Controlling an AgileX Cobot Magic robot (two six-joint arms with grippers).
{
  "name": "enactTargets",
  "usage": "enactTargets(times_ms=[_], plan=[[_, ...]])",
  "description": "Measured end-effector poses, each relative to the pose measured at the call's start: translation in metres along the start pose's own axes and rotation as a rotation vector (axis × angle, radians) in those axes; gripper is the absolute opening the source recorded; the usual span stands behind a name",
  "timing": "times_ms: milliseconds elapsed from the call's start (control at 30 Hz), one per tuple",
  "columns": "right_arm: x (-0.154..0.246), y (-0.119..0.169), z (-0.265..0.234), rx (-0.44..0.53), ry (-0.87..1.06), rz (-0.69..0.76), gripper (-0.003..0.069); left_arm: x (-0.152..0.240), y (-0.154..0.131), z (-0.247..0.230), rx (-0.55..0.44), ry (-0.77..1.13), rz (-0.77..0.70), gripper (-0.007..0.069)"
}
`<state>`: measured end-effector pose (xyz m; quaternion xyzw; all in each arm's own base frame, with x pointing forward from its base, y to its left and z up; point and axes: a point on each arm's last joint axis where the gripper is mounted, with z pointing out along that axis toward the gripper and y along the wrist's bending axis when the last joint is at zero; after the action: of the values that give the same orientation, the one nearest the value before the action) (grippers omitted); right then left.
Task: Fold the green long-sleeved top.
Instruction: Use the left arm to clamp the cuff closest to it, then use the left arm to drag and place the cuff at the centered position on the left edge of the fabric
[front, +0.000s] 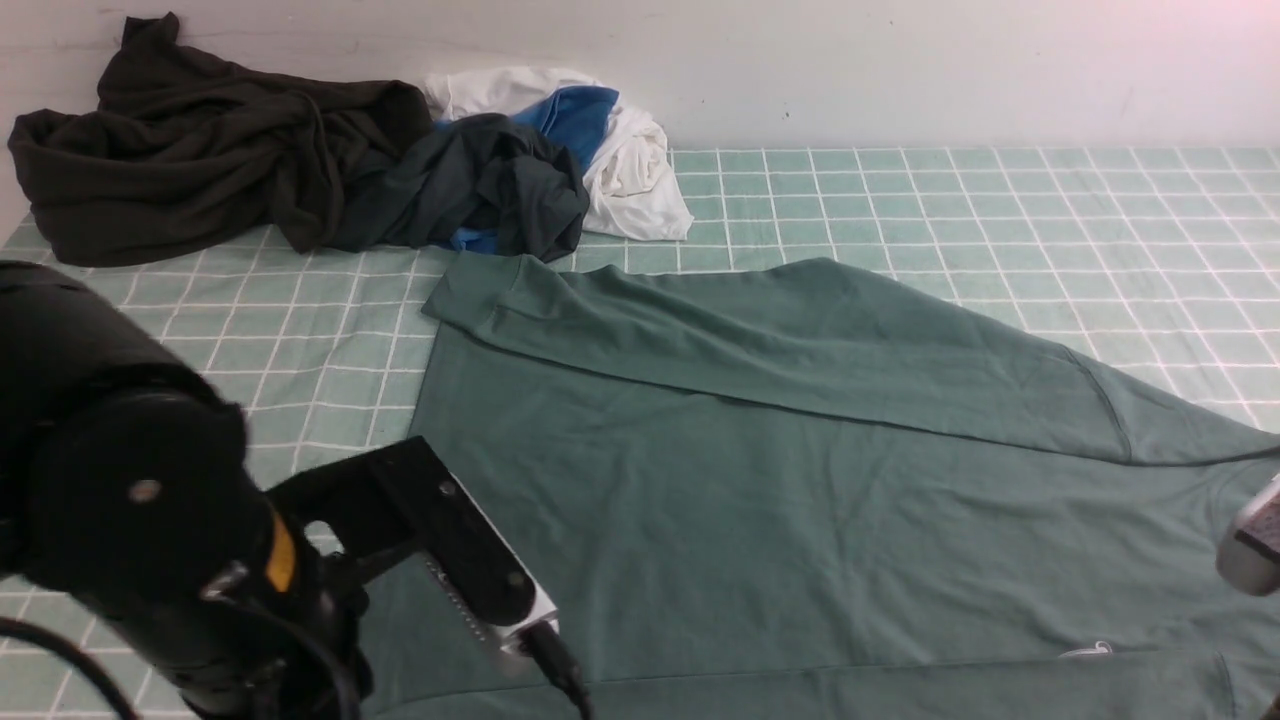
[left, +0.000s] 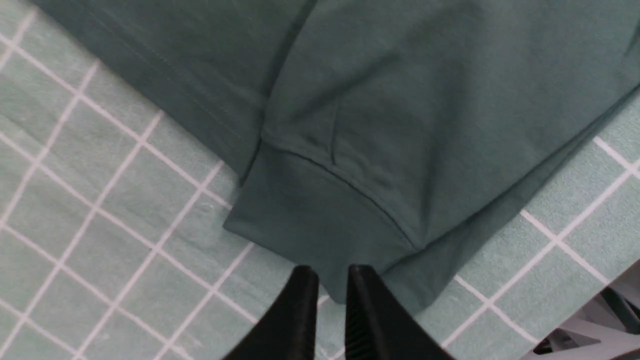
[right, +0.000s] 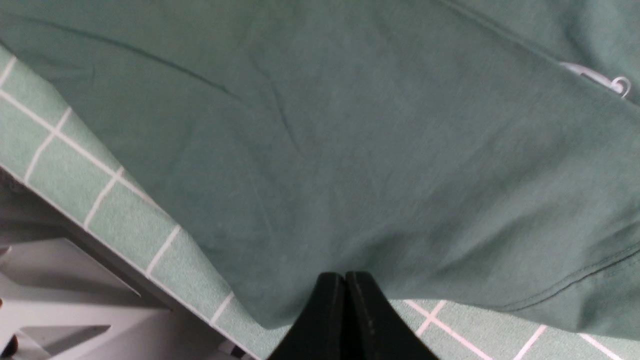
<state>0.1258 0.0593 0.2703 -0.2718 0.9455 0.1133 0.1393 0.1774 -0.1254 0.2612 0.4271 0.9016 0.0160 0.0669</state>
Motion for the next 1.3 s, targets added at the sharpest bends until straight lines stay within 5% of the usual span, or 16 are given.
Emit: enactTargets(times_ms=[267, 567, 700, 833, 933, 1300], plan=[[0.001, 0.0, 0.001, -0.002, 0.003, -0.001, -0.0016, -0.036, 0.005, 0.066, 0.025, 0.076, -0.003, 0.0354], [0.001, 0.001, 0.002, -0.013, 0.002, 0.006, -0.0016, -0.049, 0.008, 0.116, 0.015, 0.169, 0.041, 0.0397], [0.001, 0.001, 0.002, -0.013, 0.002, 0.003, -0.0016, -0.05, 0.007, 0.116, 0.032, 0.184, 0.028, 0.0307], [0.0, 0.001, 0.002, -0.011, -0.005, 0.002, -0.0016, -0.049, 0.004, 0.115, 0.049, 0.189, 0.016, 0.009], [-0.001, 0.001, 0.002, -0.007, -0.017, 0.002, -0.0016, -0.047, 0.006, 0.109, 0.031, 0.182, 0.029, 0.0015], [-0.003, -0.004, 0.002, 0.046, -0.044, -0.01, -0.0016, -0.084, 0.023, 0.034, -0.044, 0.047, 0.067, 0.0]])
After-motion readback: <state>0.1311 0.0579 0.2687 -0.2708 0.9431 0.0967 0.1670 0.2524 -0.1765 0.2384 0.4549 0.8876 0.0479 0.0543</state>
